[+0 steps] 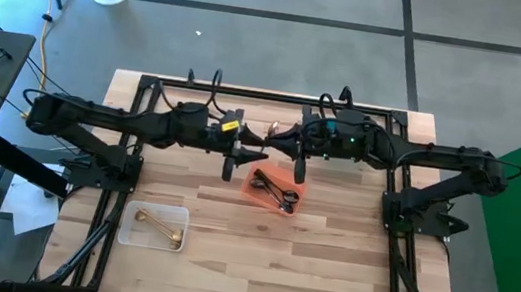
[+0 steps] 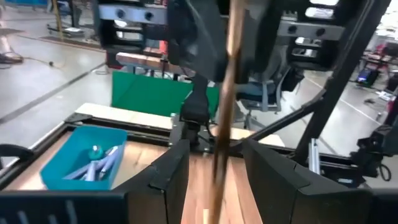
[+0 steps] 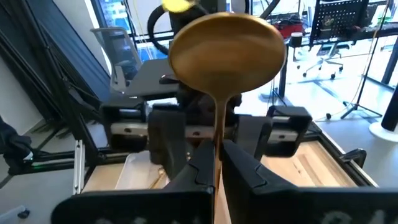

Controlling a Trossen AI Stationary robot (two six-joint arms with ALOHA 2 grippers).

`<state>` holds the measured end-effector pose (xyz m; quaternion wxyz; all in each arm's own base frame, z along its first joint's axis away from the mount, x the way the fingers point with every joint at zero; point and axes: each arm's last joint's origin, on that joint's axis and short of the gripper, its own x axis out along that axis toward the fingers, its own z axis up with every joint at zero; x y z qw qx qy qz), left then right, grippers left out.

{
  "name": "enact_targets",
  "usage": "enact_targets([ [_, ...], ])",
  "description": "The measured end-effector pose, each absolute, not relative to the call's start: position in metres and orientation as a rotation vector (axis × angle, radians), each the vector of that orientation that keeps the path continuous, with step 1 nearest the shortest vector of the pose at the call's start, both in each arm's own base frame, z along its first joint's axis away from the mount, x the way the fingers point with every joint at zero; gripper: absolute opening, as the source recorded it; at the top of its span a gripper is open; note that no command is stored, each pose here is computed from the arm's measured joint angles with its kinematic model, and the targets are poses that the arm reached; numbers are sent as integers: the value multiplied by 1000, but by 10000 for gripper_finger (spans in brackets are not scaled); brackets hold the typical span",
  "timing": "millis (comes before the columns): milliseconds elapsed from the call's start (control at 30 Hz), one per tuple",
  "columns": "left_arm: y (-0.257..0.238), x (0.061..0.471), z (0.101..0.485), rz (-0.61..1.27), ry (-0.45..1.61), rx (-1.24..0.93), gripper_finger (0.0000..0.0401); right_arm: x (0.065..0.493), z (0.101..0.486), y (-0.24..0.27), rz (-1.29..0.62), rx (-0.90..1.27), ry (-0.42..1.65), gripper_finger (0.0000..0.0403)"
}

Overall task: Sort silverware by color (type)
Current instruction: Put the golden spoon into the white bin

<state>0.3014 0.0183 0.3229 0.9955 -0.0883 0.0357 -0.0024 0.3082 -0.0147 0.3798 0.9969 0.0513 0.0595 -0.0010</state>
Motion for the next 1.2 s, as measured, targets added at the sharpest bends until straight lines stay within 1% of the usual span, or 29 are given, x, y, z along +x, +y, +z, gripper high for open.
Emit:
enact_targets([
  [100,18,304,321,-11,74,-178,145,308,379,-14,3,104,127,0],
  [267,19,303,327,-13,21,-173,144,307,375,-14,2,105,166,0],
  [367,20,302,329,-8,7,-152,133,308,376,-14,2,98,159,0],
  [500,24,302,326,12,34,-150,97,308,376,-15,0,97,160,0],
  [667,27,302,325,31,44,-152,19,307,376,-15,-11,95,161,0],
  [700,27,301,325,34,43,-154,13,307,376,-15,-10,95,161,0],
  [867,27,301,325,48,43,-147,12,307,376,-15,-12,95,161,1],
  [1000,28,301,325,60,52,-122,6,307,375,-15,-11,94,165,12],
  [1100,29,297,326,90,66,-114,5,307,374,-19,-21,108,174,32],
  [1200,32,291,325,121,109,-101,4,306,371,-25,-39,168,208,67],
])
